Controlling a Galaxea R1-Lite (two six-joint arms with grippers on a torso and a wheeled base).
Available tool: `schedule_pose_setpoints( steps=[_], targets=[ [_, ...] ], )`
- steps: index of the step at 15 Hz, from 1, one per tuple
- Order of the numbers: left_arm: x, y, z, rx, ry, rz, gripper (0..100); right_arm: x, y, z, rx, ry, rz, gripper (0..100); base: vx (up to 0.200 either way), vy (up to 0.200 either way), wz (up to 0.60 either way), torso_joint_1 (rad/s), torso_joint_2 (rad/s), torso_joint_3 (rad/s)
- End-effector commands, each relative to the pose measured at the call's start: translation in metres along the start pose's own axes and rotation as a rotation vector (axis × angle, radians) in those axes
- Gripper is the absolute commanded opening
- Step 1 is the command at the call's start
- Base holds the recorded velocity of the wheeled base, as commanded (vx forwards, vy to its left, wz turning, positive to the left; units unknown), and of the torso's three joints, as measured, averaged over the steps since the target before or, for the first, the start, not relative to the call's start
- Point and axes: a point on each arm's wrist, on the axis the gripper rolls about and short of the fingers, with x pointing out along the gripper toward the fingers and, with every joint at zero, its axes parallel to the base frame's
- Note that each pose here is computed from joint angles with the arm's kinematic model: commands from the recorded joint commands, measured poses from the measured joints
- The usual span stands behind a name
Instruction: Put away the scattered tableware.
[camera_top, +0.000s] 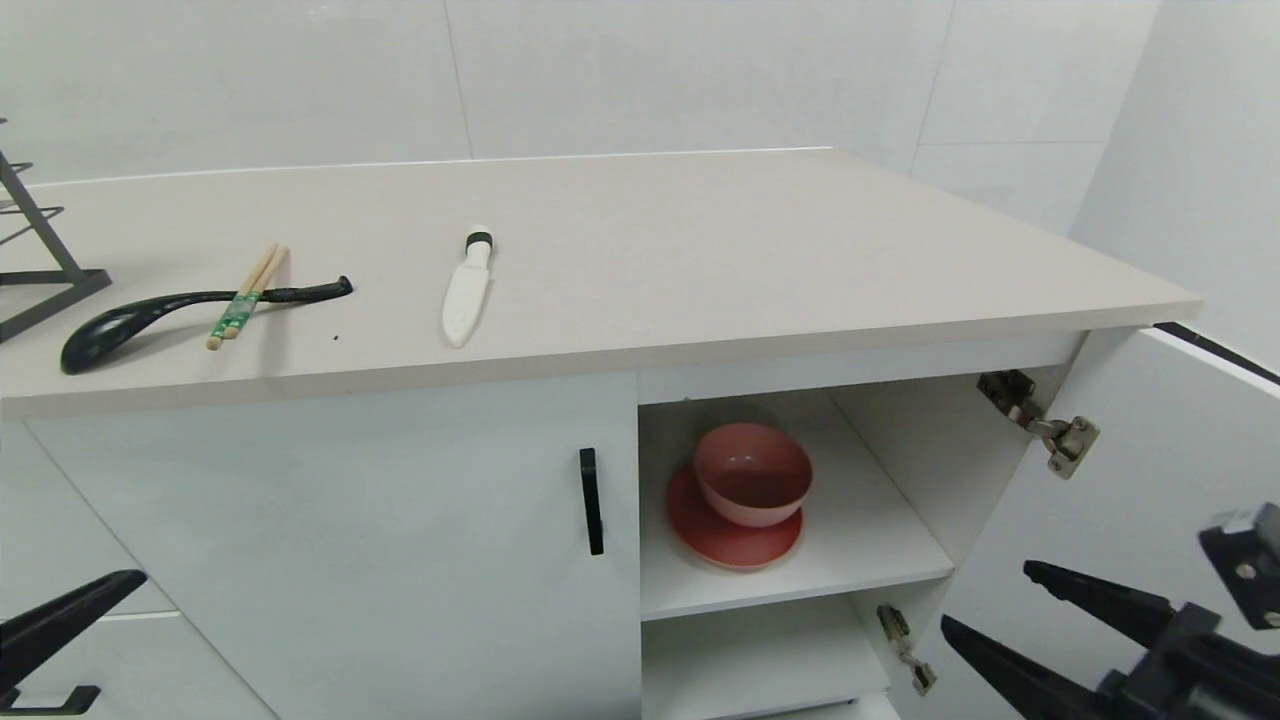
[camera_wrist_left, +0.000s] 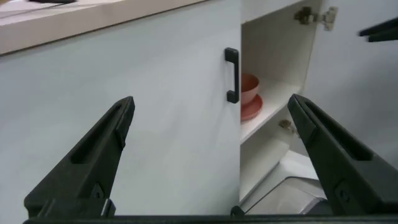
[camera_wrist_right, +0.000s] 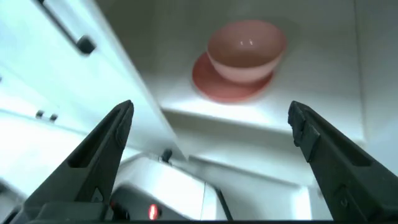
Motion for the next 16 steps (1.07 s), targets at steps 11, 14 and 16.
schedule_pose_setpoints(
  steps=[11, 14, 16],
  targets=[
    [-0.049, -0.019, -0.030, -0.149, -0.043, 0.136, 100, -0.093, -0.025, 0.006, -0.009, -0.280, -0.260, 100, 0.000, 0.000, 0.00, 0.000, 0.00, 0.000],
    [-0.049, -0.020, -0.040, -0.116, 0.057, 0.148, 100, -0.103, -0.023, 0.010, -0.027, -0.292, -0.269, 100, 0.000, 0.000, 0.00, 0.000, 0.00, 0.000],
    [-0.050, -0.021, -0.048, -0.079, 0.139, 0.148, 100, -0.104, -0.023, 0.013, -0.028, -0.304, -0.268, 100, -0.200, 0.000, 0.00, 0.002, 0.00, 0.000]
  ],
)
